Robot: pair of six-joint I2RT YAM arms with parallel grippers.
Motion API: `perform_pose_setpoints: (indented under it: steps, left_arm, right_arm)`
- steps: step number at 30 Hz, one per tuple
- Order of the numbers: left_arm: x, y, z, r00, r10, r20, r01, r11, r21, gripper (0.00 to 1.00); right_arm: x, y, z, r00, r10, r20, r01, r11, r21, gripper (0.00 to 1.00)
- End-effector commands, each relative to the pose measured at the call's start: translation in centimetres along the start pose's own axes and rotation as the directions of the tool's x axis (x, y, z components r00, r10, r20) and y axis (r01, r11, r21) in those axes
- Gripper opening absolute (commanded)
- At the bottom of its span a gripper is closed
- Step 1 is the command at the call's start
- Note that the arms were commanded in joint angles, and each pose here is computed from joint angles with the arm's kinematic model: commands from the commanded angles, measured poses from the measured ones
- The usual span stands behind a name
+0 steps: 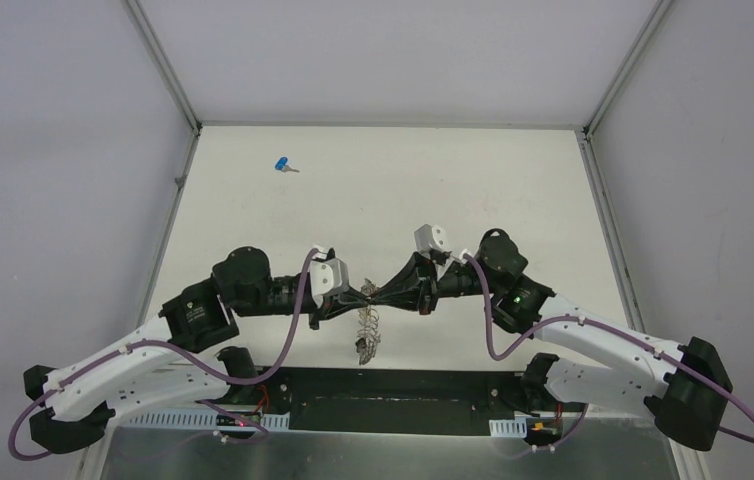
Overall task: Put the keys on the keyring
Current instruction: Adjust the keyring.
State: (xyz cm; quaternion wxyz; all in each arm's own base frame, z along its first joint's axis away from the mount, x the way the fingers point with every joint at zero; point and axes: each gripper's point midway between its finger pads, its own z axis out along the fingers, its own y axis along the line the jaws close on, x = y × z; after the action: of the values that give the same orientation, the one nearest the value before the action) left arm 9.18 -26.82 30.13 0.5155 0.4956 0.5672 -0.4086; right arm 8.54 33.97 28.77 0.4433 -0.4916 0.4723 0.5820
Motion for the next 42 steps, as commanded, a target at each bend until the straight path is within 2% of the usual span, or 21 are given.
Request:
perform_pose_setpoints:
  steps: [1,10,12,13,15,17,19,24,29,35,38,42]
  left_arm:
    - [-0.9,-0.1,0.0,1.0,-0.001,0.029,0.001,1.0,-0.001,0.0]
    - [-0.7,1.4,0.0,0.988,-0.105,-0.112,0.094,0.991,-0.098,0.0]
    - [-0.9,1.7,0.1,0.984,-0.111,-0.138,0.097,0.99,-0.106,0.0]
    - [-1.0,1.7,0.1,0.982,-0.111,-0.155,0.095,0.99,-0.108,0.0]
    - [-1.1,1.8,-0.1,0.976,-0.106,-0.189,0.087,0.99,-0.109,0.0]
    - [-1.2,1.9,-0.3,0.967,-0.102,-0.232,0.079,0.991,-0.11,0.0]
    - [-1.4,1.9,-0.5,0.955,-0.089,-0.283,0.064,0.993,-0.097,0.0]
    - [-2.3,1.9,-1.4,0.906,-0.05,-0.421,0.028,0.998,-0.058,0.0]
    - [-1.6,1.6,-1.8,0.808,-0.077,-0.584,0.073,0.997,-0.031,0.0]
    - [-0.9,2.0,-2.4,0.692,-0.119,-0.712,0.106,0.992,-0.063,0.0]
    - [-1.1,2.0,-2.3,0.678,-0.126,-0.724,0.113,0.991,-0.067,0.0]
    - [-1.7,2.0,-2.4,0.687,-0.126,-0.716,0.111,0.991,-0.068,0.0]
  right_arm:
    - [-4.1,1.0,-0.1,0.986,-0.121,0.115,0.124,0.992,-0.021,0.0]
    - [-3.9,0.6,0.0,0.988,-0.114,0.108,0.115,0.993,-0.003,0.0]
    - [-3.9,0.4,-0.2,0.988,-0.115,0.107,0.115,0.993,0.014,0.14]
    - [-3.9,0.2,-0.3,0.988,-0.114,0.104,0.111,0.993,0.026,0.27]
    - [-3.9,-0.2,-0.5,0.989,-0.109,0.103,0.103,0.993,0.065,0.42]
    - [-3.8,-0.5,-0.8,0.99,-0.106,0.096,0.097,0.991,0.096,0.51]
    - [-3.8,-0.8,-1.0,0.991,-0.102,0.088,0.092,0.989,0.116,0.55]
    - [-3.3,-1.2,-0.7,0.995,-0.067,0.07,0.058,0.99,0.125,0.56]
    - [-3.3,-1.5,0.1,0.997,-0.042,0.071,0.034,0.994,0.102,0.48]
    - [-3.8,-1.7,0.9,0.994,-0.044,0.101,0.037,0.996,0.078,0.43]
    - [-3.8,-1.9,1.2,0.992,-0.036,0.117,0.028,0.997,0.072,0.42]
    - [-4.2,-1.6,1.5,0.988,-0.035,0.151,0.028,0.999,0.046,0.38]
